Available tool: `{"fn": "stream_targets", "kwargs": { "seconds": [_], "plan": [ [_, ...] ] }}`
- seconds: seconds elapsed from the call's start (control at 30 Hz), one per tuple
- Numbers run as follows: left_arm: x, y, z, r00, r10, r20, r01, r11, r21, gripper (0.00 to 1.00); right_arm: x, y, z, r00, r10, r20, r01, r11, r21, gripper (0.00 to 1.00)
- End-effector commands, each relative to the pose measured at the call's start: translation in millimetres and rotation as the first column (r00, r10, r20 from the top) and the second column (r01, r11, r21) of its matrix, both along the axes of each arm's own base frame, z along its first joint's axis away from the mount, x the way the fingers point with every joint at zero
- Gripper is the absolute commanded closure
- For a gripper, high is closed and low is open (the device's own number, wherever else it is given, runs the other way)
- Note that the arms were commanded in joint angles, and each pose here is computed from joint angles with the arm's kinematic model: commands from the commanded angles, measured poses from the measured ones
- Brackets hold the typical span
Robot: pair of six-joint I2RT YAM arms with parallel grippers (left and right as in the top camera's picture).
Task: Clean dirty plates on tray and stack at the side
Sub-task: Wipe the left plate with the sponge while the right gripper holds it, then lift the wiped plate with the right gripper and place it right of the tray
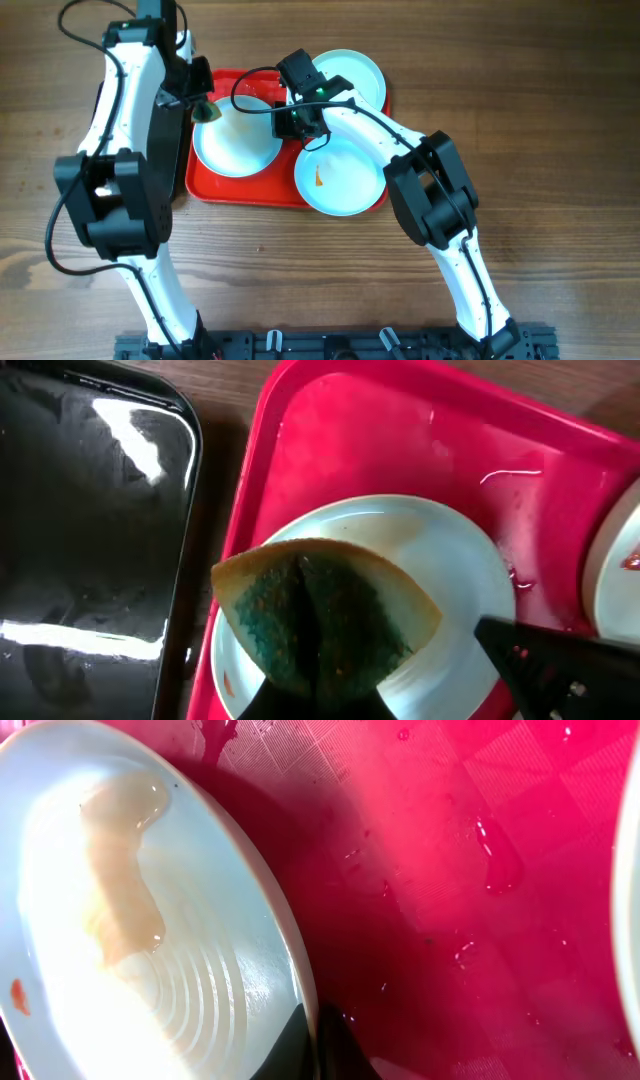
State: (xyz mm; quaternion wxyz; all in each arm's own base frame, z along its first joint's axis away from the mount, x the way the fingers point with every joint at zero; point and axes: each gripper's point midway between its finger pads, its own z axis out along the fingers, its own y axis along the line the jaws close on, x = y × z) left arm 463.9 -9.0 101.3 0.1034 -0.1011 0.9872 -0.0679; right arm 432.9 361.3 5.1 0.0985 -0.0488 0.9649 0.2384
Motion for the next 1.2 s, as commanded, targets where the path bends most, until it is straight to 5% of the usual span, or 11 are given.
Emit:
{"fn": "stream_targets", "kwargs": {
  "seconds": [0.0,0.17,0.27,0.37,0.5,0.6,0.83,1.0,1.17],
  "plan": [
    [5,-3,21,0.998,-0.016,0.056,0.016,1.0,-0.013,0.96,-1,-5,-19,1.0,-0.013,-0.023,0.012,1.0,-0.029,0.94],
    [11,11,23,0.996,0.038,0.081,-0.037,0.999,-0.016,0.96,-21,9,-30,0.998,0.001,-0.062,-0.004,0.999,-0.042,0.84],
    [12,19,23,0.994,0.082,0.078,-0.08,0.996,-0.025,0.96,-30,9,-35,0.996,0.009,-0.085,-0.014,0.998,-0.054,0.96],
    [11,20,23,0.994,0.082,0.077,-0.08,0.996,-0.024,0.96,-21,-1,-26,0.996,-0.012,-0.087,0.008,0.999,-0.049,0.96],
    [12,20,23,0.994,0.082,0.078,-0.08,0.996,-0.024,0.96,7,-23,28,0.999,0.013,0.048,-0.011,0.999,-0.051,0.96],
    [12,20,23,0.994,0.082,0.078,-0.08,0.996,-0.024,0.96,20,-52,72,0.979,0.022,0.204,0.018,0.981,-0.196,0.96],
    [12,20,23,0.994,0.082,0.078,-0.08,0.996,-0.024,0.96,27,-96,152,0.806,0.107,0.581,0.333,0.73,-0.597,0.96],
    [12,20,23,0.994,0.082,0.078,-0.08,0.996,-0.024,0.96,12,-99,192,0.685,0.194,0.702,0.516,0.551,-0.656,0.96],
    [12,19,23,0.993,0.089,0.077,-0.087,0.996,-0.027,0.96,0,-95,214,0.613,0.239,0.753,0.602,0.476,-0.641,0.96]
  ]
}}
